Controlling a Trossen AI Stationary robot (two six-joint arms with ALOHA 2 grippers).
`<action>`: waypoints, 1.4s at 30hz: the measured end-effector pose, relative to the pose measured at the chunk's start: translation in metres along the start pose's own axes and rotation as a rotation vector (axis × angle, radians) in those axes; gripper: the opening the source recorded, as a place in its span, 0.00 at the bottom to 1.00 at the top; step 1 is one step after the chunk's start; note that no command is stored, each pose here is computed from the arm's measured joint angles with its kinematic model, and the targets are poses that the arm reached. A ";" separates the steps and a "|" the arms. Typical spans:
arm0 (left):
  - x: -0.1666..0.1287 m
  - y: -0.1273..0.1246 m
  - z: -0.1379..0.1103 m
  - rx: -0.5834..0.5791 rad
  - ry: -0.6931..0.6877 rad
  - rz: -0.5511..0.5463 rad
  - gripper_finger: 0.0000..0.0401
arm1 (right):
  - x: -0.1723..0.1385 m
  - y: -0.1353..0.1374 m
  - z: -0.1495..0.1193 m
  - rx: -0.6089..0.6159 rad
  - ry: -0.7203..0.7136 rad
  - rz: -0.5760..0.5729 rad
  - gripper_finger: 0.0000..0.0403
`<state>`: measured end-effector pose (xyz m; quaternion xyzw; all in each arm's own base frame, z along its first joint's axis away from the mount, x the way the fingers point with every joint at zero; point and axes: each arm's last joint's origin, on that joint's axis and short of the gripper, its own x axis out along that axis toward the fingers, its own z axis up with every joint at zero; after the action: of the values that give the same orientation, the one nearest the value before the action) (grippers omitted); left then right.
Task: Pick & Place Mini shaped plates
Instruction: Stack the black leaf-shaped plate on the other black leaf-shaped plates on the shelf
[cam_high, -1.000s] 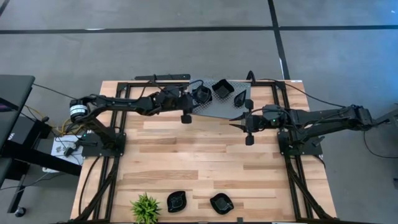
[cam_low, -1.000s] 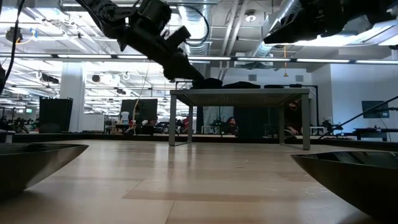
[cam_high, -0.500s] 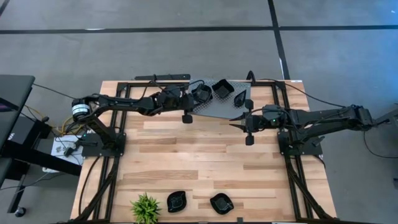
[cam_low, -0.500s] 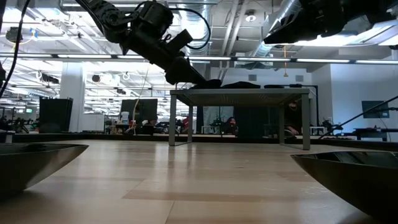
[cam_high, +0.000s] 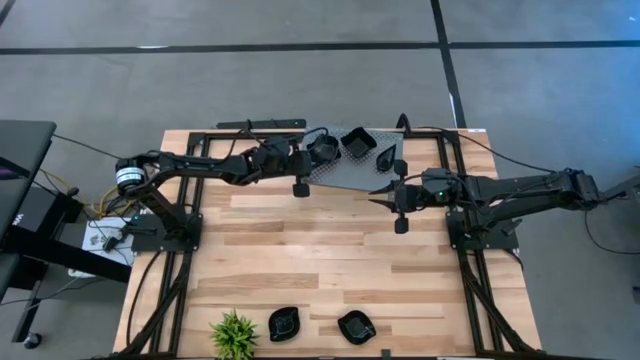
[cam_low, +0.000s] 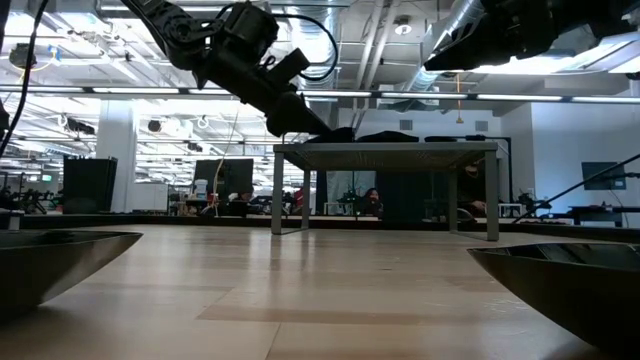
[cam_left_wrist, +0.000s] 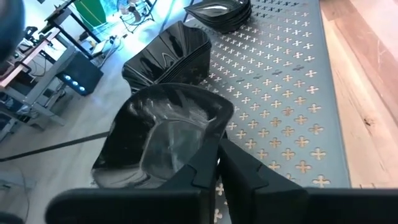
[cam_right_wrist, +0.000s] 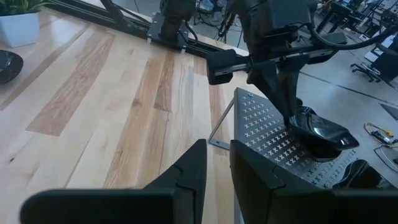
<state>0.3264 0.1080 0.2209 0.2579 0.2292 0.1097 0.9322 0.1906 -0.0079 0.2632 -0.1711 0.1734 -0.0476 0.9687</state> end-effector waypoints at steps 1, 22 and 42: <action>0.000 0.000 0.000 0.000 0.000 0.001 0.04 | 0.000 0.000 0.000 0.000 0.000 0.000 0.16; -0.002 -0.010 0.016 -0.021 -0.008 0.144 0.01 | 0.000 0.000 0.000 -0.017 -0.001 0.000 0.16; -0.005 -0.029 0.025 -0.176 0.027 0.186 0.19 | 0.000 0.000 0.000 -0.008 -0.001 0.001 0.16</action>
<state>0.3367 0.0707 0.2265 0.1936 0.2063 0.2187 0.9339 0.1907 -0.0078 0.2632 -0.1748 0.1731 -0.0465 0.9682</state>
